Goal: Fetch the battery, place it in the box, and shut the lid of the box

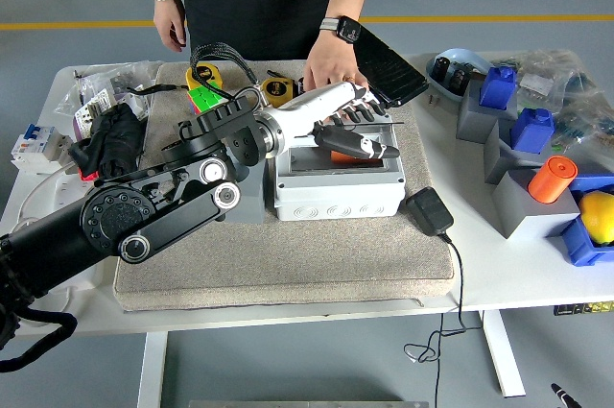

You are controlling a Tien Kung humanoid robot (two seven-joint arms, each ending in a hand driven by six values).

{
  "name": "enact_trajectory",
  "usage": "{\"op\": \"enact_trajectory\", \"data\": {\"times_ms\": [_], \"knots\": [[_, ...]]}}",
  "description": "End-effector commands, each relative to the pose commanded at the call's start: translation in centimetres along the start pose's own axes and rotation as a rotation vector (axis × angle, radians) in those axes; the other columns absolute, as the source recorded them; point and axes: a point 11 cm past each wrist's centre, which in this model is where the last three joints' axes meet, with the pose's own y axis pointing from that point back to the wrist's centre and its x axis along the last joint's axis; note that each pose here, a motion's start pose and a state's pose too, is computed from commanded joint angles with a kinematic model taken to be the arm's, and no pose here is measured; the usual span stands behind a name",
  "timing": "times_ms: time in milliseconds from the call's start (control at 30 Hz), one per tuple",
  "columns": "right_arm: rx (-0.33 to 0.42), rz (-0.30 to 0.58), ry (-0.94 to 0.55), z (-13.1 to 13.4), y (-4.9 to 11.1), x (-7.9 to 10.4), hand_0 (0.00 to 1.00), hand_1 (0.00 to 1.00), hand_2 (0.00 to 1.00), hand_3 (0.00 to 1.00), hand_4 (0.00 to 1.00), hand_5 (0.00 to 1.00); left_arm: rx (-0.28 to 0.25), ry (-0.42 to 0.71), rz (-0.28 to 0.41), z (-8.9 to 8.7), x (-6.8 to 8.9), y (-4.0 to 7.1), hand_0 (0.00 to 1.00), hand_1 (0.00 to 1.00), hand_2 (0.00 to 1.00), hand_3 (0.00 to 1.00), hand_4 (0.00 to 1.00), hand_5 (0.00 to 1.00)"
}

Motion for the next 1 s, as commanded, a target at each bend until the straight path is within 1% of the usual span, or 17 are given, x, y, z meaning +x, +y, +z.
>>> {"op": "enact_trajectory", "data": {"times_ms": [167,400,600,733,1000], "knots": [[0.003,-0.001,0.000,-0.1,0.0,-0.1,0.709,0.685,0.683,0.589,0.978,0.484,0.007,0.001,-0.026,-0.3,-1.0,-0.1,0.496,0.702,0.709,0.730,0.998,0.593],[-0.003,0.001,0.002,0.2,0.0,0.0,0.710,0.685,0.683,0.589,0.978,0.484,0.002,0.002,-0.049,-0.1,-2.0,0.0,0.495,0.702,0.711,0.730,0.998,0.595],[0.000,0.001,0.002,0.1,0.0,0.0,0.708,0.685,0.683,0.589,0.979,0.484,0.014,0.011,-0.075,-0.6,-2.9,0.0,0.495,0.704,0.711,0.731,0.998,0.593],[0.000,0.000,0.001,0.1,0.0,-0.1,0.708,0.685,0.683,0.589,0.979,0.484,0.017,0.015,-0.082,-0.7,-3.2,0.0,0.495,0.704,0.711,0.731,0.998,0.593],[0.001,0.002,0.001,0.1,0.0,0.0,0.707,0.685,0.683,0.589,0.979,0.484,0.001,0.039,-0.079,-0.6,-3.2,0.2,0.495,0.704,0.712,0.729,0.998,0.595]]}}
